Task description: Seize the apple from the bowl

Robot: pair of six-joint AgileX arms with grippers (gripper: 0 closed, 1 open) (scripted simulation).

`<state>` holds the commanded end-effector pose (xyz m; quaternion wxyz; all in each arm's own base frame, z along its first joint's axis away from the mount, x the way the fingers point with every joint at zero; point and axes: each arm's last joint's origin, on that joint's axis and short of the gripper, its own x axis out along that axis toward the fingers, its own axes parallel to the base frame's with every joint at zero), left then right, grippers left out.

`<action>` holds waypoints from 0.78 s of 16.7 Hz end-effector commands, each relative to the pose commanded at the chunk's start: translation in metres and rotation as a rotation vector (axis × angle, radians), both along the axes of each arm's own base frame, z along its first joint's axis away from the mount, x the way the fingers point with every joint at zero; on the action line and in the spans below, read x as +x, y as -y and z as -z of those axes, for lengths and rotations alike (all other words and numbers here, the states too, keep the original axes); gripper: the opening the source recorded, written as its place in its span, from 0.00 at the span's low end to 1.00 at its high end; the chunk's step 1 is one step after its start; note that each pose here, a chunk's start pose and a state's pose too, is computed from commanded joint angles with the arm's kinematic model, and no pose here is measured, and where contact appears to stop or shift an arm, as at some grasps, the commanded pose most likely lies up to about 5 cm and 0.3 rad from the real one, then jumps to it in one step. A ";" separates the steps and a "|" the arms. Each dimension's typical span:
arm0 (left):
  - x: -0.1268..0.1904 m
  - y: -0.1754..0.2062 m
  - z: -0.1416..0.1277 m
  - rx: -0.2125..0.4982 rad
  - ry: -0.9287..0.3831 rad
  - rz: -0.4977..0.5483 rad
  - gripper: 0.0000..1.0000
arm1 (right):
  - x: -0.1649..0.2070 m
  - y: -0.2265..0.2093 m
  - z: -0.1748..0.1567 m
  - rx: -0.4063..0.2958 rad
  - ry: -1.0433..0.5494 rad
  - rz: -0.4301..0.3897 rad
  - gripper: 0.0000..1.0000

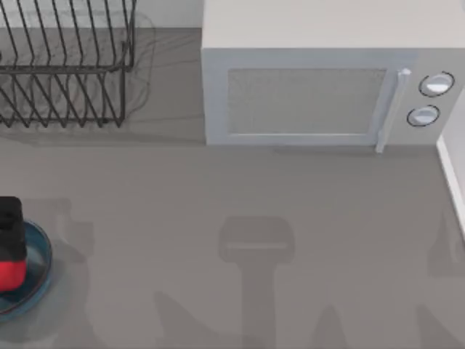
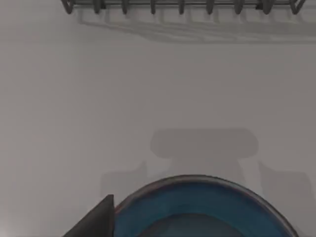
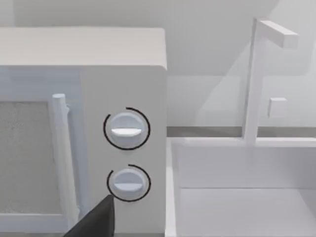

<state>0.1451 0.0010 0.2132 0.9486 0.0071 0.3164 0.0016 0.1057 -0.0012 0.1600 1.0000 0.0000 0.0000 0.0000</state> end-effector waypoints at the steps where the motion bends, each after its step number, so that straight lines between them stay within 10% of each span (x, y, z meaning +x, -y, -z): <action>1: 0.010 0.000 -0.004 0.001 -0.095 0.000 1.00 | 0.000 0.000 0.000 0.000 0.000 0.000 1.00; 13: 0.121 -0.006 0.013 -0.003 -0.916 0.010 1.00 | 0.000 0.000 0.000 0.000 0.000 0.000 1.00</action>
